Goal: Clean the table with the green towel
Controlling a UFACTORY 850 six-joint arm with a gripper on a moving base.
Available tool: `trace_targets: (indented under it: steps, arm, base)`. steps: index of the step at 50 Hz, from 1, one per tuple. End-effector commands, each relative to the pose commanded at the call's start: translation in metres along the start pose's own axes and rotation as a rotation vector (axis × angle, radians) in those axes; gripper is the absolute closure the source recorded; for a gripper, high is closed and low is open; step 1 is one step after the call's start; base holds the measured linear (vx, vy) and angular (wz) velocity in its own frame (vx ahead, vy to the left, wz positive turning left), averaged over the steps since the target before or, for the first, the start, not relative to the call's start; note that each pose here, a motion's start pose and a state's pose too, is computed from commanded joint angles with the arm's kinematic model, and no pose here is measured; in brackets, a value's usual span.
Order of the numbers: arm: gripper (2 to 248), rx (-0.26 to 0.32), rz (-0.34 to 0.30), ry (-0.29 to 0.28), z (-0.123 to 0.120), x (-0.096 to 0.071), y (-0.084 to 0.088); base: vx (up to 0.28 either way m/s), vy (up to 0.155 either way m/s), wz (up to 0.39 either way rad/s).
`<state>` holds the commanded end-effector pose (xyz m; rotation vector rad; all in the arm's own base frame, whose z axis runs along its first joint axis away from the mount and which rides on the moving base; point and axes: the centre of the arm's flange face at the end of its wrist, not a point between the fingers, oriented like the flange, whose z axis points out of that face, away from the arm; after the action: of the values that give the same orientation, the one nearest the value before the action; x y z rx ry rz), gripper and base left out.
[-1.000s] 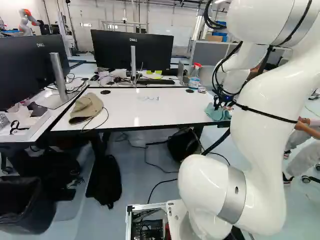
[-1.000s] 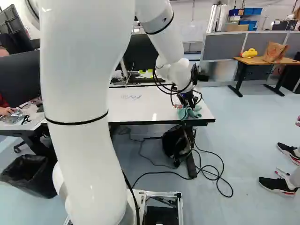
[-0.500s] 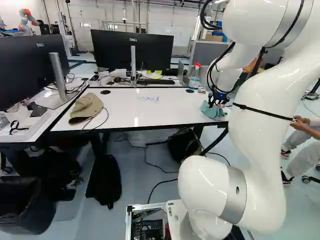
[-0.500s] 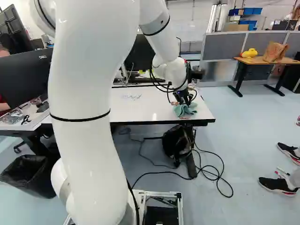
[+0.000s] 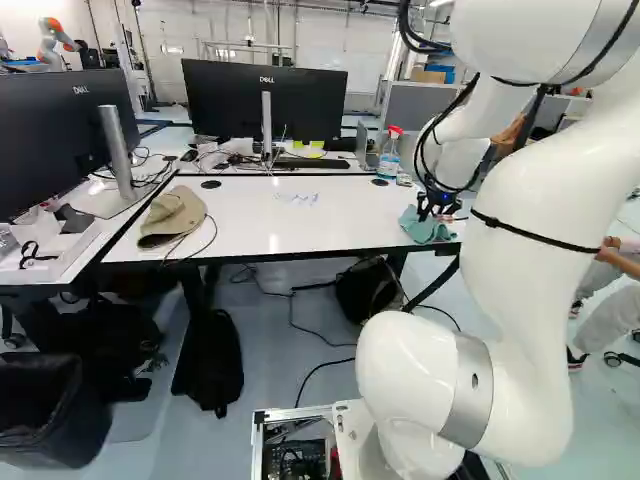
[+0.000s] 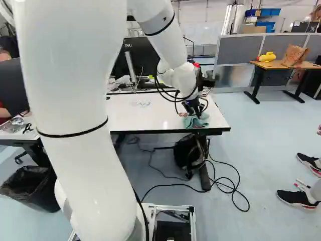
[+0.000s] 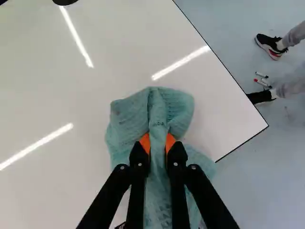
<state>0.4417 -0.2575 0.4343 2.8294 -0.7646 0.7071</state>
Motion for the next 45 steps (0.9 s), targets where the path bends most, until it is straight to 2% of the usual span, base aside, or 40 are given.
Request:
trace_targets:
  steps: [27,32,45]
  arm:
    - [197,-0.029,0.055,-0.013,-0.019,-0.035,0.030]
    - [197,-0.037,0.070,-0.013,-0.019,-0.036,0.037]
    - [197,-0.052,0.099,-0.008,-0.012,-0.022,0.055]
  base:
    - [0.000,0.000,0.000]
    - [0.000,0.000,0.000]
    - [0.000,0.000,0.000]
